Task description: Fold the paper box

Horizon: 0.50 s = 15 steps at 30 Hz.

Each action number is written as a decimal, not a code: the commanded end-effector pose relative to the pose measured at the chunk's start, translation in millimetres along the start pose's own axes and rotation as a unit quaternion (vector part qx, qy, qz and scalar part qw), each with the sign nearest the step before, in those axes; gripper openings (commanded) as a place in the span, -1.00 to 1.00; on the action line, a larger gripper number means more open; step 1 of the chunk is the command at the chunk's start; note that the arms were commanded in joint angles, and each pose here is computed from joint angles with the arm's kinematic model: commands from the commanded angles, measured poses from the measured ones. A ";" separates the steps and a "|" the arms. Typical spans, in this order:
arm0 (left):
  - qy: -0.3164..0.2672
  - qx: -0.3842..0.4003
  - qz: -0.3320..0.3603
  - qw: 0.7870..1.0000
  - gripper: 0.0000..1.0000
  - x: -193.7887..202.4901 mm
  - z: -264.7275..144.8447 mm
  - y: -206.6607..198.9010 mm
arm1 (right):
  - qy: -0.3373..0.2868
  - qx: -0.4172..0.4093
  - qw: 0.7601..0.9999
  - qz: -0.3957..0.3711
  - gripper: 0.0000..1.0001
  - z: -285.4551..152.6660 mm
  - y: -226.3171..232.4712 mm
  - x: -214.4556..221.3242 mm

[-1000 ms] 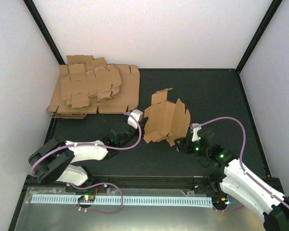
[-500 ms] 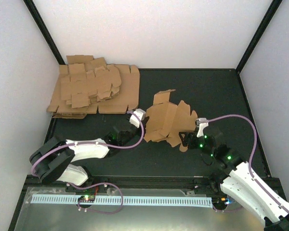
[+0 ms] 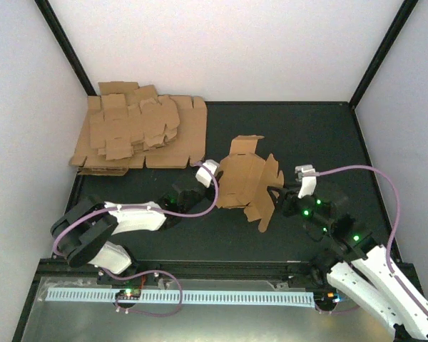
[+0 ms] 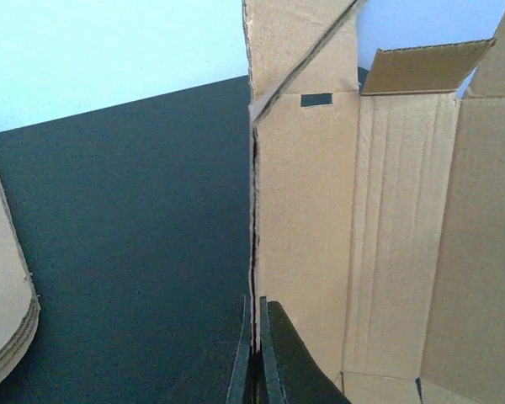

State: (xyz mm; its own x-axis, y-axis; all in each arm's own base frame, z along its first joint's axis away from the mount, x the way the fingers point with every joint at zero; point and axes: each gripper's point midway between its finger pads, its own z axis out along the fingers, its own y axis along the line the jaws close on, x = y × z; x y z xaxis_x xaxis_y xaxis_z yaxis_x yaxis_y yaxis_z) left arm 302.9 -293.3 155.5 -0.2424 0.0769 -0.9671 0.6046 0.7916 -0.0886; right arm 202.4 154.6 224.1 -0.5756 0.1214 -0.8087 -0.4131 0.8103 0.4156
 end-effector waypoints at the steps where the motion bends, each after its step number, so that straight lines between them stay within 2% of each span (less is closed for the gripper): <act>1: -0.004 -0.001 0.016 1.000 -0.97 -7.1 7.7 0.4 | -0.015 -0.032 0.998 -0.042 0.26 -11.5 18.4 -16.4; 5: -0.003 -0.003 0.018 1.000 -0.97 -6.2 10.0 1.4 | 0.012 -0.118 0.990 -0.071 0.20 -5.0 49.1 -6.0; 9: -0.003 -0.001 0.018 1.000 -0.97 -7.5 11.0 0.5 | 0.015 -0.155 0.981 -0.115 0.18 -5.1 74.4 -2.6; 12: -0.004 0.000 0.018 1.000 -0.97 -8.4 11.6 0.0 | 0.006 -0.125 0.984 -0.127 0.24 -3.9 75.7 -13.2; 15: -0.005 -0.002 0.017 1.000 -0.97 -9.5 11.0 1.5 | -0.043 -0.038 0.994 -0.091 0.32 -13.4 48.9 -38.4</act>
State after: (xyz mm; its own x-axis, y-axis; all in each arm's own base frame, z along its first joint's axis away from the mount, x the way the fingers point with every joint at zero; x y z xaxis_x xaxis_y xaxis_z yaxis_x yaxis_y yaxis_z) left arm 307.9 -294.7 149.1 -0.2425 0.1064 -0.9643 0.6037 0.7946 -0.0642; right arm 173.6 211.6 247.4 -0.5046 -0.0863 -0.8591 -0.6799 0.6530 0.3337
